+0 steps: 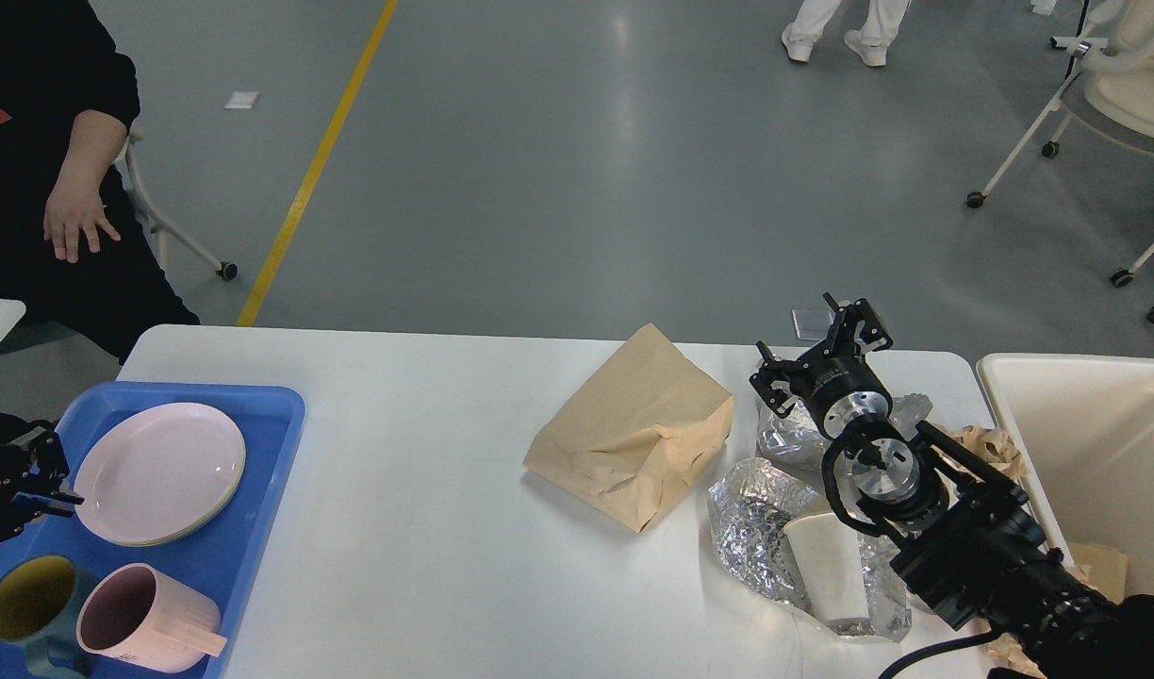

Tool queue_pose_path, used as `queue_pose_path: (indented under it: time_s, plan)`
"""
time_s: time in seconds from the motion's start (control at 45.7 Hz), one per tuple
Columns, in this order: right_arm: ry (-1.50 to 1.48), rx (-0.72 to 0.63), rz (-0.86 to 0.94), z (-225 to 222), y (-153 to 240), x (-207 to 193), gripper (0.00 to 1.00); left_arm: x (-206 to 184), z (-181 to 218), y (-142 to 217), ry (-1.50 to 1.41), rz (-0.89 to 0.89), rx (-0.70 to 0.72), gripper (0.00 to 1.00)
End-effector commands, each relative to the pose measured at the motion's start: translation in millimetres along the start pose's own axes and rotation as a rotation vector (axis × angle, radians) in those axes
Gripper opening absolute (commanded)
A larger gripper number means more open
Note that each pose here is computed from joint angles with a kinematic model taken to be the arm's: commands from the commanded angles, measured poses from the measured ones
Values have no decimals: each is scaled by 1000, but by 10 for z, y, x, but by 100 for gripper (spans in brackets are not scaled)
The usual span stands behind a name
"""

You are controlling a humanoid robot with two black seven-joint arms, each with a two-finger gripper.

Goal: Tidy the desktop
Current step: 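Raise the left gripper above the tray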

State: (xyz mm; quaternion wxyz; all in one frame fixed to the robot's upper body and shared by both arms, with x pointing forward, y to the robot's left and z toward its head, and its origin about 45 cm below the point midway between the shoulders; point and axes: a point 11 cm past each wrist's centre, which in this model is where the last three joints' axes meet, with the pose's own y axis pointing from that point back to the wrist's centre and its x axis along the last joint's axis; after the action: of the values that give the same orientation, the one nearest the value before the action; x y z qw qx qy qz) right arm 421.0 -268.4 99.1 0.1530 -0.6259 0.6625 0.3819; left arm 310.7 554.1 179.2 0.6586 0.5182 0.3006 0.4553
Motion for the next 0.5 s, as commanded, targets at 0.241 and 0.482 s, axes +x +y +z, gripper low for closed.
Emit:
queue_pose_path:
  time_s: [0.241,0.482]
  plan:
    - [0,0,0,1,0,-1,100,269,189,64,140,245,-88,96]
    - [1,1,1,-6,1,4,100,575,277,340,239,361,-145,96]
